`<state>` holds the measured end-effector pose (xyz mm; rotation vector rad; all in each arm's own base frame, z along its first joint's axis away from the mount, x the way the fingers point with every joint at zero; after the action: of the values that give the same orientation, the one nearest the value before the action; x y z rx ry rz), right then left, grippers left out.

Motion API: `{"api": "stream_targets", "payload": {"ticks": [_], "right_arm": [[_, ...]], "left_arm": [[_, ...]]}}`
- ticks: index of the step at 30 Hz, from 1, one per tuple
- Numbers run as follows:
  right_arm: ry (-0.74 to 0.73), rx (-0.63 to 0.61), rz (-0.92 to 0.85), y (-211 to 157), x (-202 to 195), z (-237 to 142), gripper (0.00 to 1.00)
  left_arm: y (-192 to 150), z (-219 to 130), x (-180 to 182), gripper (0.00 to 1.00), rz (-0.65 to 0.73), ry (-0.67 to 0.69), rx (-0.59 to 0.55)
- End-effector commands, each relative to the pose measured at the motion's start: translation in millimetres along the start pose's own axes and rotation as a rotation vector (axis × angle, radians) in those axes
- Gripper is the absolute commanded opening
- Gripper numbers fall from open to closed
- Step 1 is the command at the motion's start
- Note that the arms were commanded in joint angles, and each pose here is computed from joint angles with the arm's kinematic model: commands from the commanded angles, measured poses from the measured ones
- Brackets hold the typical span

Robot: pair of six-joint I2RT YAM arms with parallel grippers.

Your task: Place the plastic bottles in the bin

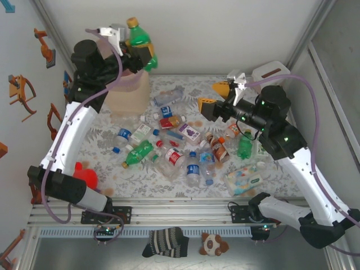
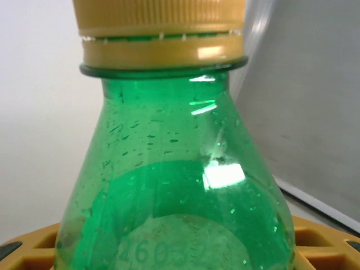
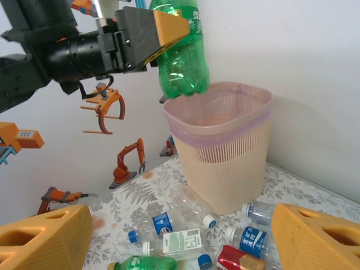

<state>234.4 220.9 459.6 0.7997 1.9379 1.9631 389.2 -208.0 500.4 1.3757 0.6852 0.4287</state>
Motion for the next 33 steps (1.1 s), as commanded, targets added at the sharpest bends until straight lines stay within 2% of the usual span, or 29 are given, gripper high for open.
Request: {"api": "stream_targets", "payload": {"ticks": [1, 6, 14, 24, 33], "right_arm": [[-0.001, -0.013, -0.015, 7, 2, 0, 0.82], [0.015, -0.015, -0.003, 11, 3, 4, 0.82], [0.019, 0.002, -0.008, 10, 2, 8, 0.82], [0.001, 0.003, -0.004, 8, -3, 12, 0.82], [-0.010, 0.020, 0.003, 2, -7, 17, 0.82]], "left_arm": [[-27, 3, 56, 0.48, 0.024, 0.180, 0.116], [-41, 1, 122, 0.47, 0.062, 0.379, 0.169], [-57, 6, 202, 0.47, 0.102, 0.554, 0.264], [-98, 46, 251, 0.47, 0.076, 0.536, 0.369], [-154, 61, 270, 0.47, 0.014, 0.499, 0.485]]}}
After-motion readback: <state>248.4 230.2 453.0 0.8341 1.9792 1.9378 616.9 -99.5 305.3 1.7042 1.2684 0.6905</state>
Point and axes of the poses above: each hand's point on the last joint's axis, 136 mm out from that joint toward the fingers, its own z axis out along the fingers, its own x axis along the line the jaws close on, y = z × x, the point moved 2 cm from there along -z, back along the fingers, and after that the axes turned 2 degrees about z, right-handed, at the moved point
